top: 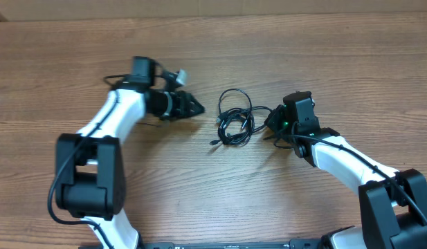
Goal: Untangle cables
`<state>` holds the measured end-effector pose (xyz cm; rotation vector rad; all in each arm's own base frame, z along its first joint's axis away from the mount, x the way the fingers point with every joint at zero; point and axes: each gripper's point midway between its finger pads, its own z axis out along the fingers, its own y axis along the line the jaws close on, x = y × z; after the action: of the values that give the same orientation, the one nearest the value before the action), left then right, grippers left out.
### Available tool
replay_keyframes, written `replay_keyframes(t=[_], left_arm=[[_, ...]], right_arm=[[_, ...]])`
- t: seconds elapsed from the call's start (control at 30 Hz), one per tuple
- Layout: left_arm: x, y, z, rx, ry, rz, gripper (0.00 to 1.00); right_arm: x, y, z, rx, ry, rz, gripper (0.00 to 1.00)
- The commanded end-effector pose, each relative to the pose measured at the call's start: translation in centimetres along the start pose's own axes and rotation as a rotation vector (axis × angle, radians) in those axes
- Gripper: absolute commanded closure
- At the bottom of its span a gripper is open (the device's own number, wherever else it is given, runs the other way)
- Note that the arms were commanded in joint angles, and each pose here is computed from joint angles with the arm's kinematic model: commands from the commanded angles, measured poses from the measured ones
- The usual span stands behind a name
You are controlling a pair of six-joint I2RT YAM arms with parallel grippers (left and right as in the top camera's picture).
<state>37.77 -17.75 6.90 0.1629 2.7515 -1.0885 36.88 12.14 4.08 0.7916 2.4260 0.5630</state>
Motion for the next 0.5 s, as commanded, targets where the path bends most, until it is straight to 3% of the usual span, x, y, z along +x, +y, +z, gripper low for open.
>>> replay_keyframes(t=[0.0,0.27,0.47], left_arm=[[-0.2,0.0,0.8,-0.177,-0.026,0.028,0.51],[0.6,-0.8,3.1,-0.365,-0.048,0.043,0.51],[1.3,-1.6,4.5,-0.364,-0.030,0.057,0.51]], right_arm=[[-0.3,0.0,0.0,0.006,-0.018,0.003,0.96],[-0.2,0.0,0.0,0.005,-0.016,0.003,0.96],[-0.1,0.1,0.0,0.002,-0.011,0.003,0.96]])
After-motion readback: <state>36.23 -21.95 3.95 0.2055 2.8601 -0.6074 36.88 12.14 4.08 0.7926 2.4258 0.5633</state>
